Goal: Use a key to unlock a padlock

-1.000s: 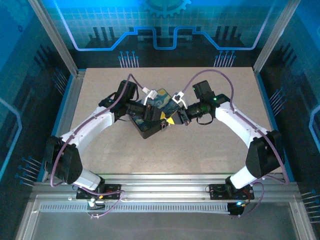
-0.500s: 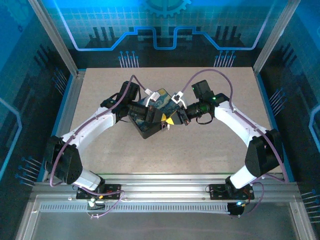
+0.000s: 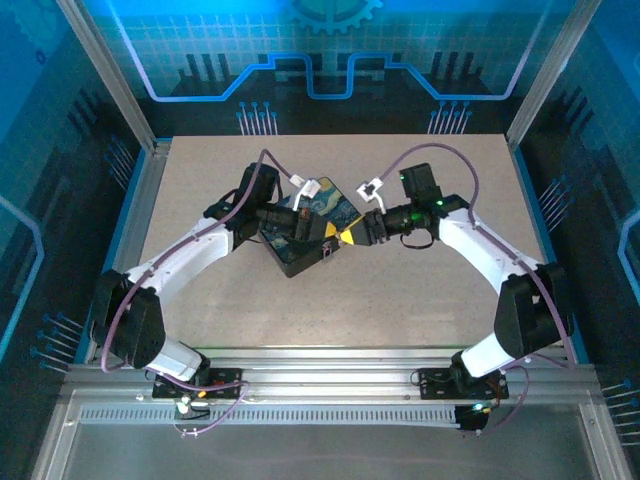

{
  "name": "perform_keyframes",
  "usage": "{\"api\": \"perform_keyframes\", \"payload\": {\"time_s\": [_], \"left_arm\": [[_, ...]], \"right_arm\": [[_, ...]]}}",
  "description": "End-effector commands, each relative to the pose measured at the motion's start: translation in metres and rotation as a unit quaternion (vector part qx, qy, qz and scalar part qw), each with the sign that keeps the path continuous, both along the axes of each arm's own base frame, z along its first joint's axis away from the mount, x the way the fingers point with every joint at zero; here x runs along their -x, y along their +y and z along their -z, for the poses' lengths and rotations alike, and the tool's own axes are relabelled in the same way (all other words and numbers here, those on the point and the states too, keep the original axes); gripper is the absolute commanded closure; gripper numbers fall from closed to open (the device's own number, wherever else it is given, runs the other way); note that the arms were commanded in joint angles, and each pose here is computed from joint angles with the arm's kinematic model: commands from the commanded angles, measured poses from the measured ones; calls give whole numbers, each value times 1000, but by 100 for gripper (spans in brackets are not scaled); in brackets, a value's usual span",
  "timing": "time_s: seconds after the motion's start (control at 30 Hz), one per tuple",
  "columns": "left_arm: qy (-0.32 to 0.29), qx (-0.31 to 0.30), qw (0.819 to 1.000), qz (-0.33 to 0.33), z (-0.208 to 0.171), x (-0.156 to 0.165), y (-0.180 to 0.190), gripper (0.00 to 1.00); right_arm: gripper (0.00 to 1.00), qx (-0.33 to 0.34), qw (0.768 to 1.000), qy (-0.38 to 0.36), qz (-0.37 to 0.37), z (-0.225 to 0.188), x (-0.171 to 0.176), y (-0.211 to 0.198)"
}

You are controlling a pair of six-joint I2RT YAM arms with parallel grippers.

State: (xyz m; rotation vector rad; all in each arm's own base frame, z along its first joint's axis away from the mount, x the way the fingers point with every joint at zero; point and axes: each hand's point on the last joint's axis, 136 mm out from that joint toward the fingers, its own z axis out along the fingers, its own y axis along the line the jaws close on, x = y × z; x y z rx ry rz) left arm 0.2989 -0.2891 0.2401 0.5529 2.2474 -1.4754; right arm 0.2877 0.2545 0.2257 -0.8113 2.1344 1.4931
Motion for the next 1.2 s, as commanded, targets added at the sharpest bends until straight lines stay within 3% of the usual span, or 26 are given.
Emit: {"api": "perform_keyframes", "payload": {"time_s": [0.0,0.13,0.47,0.93,1.17], "left_arm": [[-19,28,999,-20,-13,-12,-2,100],[-17,41,998,-35,-14,-19,-3,100],[-13,63,994,-88,-16,-39,6,100],[-11,82,992,-98,-21,-45,8,100],[-10,85,991,-104,-21,-46,10,100]], "right_arm": [[55,-59,997,-8,40,-34,-17,-9],[57,-88,992,12,86,-40,-33,-12],[62,-116,985,59,117,-47,-50,-4],[62,-110,986,83,93,-34,-46,17],[72,-114,987,83,80,-36,-42,21]]}}
